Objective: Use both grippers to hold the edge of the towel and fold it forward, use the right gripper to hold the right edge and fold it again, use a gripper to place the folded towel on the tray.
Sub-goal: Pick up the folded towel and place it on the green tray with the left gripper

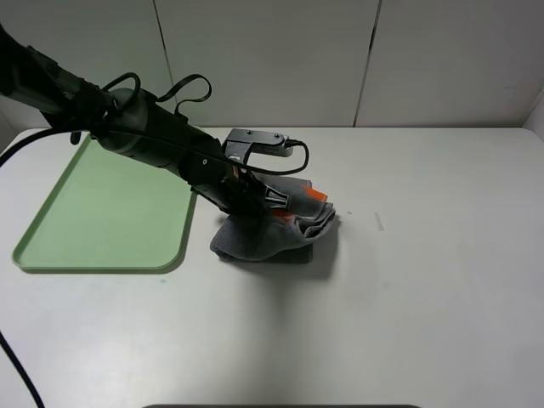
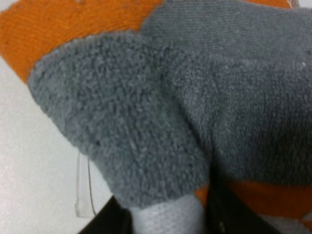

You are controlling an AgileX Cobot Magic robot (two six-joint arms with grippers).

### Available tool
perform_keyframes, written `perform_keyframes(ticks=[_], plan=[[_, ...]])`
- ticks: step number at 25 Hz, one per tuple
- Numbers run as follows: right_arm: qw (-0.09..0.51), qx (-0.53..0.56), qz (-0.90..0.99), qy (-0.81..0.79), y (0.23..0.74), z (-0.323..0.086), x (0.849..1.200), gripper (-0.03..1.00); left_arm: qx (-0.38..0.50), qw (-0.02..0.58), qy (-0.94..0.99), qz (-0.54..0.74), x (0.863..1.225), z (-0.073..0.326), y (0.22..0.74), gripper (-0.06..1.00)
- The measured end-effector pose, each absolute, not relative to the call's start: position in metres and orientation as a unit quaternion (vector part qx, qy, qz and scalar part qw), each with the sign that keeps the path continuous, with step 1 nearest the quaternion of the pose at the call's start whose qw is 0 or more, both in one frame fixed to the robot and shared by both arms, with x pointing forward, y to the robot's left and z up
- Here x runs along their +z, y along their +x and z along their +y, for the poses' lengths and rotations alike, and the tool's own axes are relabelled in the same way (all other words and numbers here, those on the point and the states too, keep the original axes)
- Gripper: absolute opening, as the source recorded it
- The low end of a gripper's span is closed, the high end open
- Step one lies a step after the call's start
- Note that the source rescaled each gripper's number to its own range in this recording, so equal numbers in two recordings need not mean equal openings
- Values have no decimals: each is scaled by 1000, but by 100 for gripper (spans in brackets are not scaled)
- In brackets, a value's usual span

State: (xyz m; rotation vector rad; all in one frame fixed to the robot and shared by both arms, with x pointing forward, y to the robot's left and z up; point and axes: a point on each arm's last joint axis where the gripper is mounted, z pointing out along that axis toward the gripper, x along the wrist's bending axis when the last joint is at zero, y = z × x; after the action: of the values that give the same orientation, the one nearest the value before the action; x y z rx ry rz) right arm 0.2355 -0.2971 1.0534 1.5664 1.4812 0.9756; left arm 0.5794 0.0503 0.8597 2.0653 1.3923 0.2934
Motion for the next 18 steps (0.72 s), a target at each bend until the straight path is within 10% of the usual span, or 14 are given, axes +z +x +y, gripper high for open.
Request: perform_keyframes(ticks=[18], plan=[[378,382,580,613,235,-297,1053,100,105,284,788,536,870,55,577,23]])
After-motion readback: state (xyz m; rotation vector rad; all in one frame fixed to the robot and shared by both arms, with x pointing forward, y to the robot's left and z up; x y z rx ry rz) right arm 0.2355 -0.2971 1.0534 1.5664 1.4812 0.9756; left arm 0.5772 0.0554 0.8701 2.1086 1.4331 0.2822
